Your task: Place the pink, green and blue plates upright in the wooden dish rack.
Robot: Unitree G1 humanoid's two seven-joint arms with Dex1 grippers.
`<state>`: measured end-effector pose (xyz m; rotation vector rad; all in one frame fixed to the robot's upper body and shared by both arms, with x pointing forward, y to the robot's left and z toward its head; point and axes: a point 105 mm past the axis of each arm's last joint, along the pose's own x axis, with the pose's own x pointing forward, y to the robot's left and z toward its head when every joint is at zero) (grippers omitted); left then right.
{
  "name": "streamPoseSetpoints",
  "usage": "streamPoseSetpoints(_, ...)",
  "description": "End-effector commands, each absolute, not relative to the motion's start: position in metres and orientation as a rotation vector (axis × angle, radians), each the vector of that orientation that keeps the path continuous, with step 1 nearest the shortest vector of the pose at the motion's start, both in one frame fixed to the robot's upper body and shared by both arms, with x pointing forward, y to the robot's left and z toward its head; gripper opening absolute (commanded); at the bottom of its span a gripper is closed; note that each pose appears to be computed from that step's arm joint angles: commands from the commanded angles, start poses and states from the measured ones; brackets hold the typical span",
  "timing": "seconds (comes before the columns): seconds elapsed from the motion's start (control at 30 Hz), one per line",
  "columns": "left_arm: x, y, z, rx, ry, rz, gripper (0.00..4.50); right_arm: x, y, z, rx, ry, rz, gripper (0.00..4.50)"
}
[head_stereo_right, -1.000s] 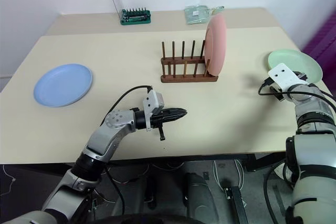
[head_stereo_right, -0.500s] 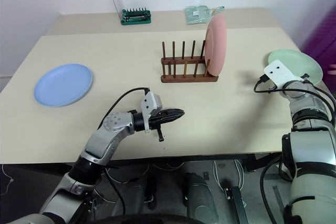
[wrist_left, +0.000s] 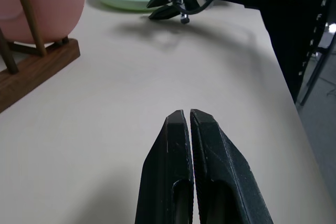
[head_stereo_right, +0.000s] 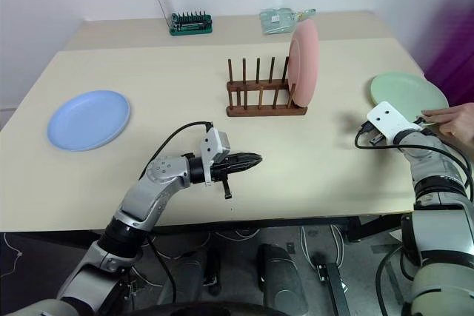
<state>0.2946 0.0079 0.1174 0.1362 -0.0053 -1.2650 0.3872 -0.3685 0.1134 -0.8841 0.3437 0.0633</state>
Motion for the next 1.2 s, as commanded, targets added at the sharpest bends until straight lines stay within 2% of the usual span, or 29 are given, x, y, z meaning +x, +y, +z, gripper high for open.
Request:
streamPoseSetpoints(0.03,0.292,0.005,0.125,0.135,-0.037,-1.283,0.12,0.385,-0.372,0.132,-0.881,0.300,0.082,1.27)
streamPoseSetpoints(0.1,0.292,0.006,0.124,0.132,-0.036,-1.278,0.12,0.384,-0.372,0.133,-0.896,0.297,0.088,1.83)
streamPoseSetpoints(0.27,0.290,0.007,0.122,0.126,-0.032,-1.268,0.12,0.384,-0.368,0.139,-0.942,0.266,0.088,4.27)
streamPoseSetpoints(0.3,0.290,0.007,0.122,0.125,-0.032,-1.265,0.12,0.384,-0.368,0.140,-0.947,0.263,0.085,4.45)
streamPoseSetpoints(0.57,0.291,0.008,0.122,0.120,-0.036,-1.248,0.12,0.385,-0.367,0.144,-0.902,0.262,0.085,4.45)
streamPoseSetpoints(0.67,0.289,0.006,0.122,0.125,-0.037,-1.259,0.12,0.386,-0.376,0.136,-0.828,0.337,0.035,4.45)
streamPoseSetpoints(0.83,0.294,0.007,0.125,0.132,-0.043,-1.256,0.12,0.388,-0.372,0.129,-0.826,0.381,0.080,4.45)
streamPoseSetpoints(0.93,0.294,0.008,0.125,0.134,-0.043,-1.256,0.12,0.389,-0.370,0.130,-0.745,0.384,0.090,3.64)
streamPoseSetpoints(1.17,0.292,0.009,0.123,0.133,-0.039,-1.255,0.12,0.390,-0.364,0.133,-0.671,0.371,0.115,0.04)
streamPoseSetpoints(1.2,0.292,0.009,0.123,0.133,-0.039,-1.255,0.12,0.390,-0.362,0.133,-0.668,0.367,0.121,0.04)
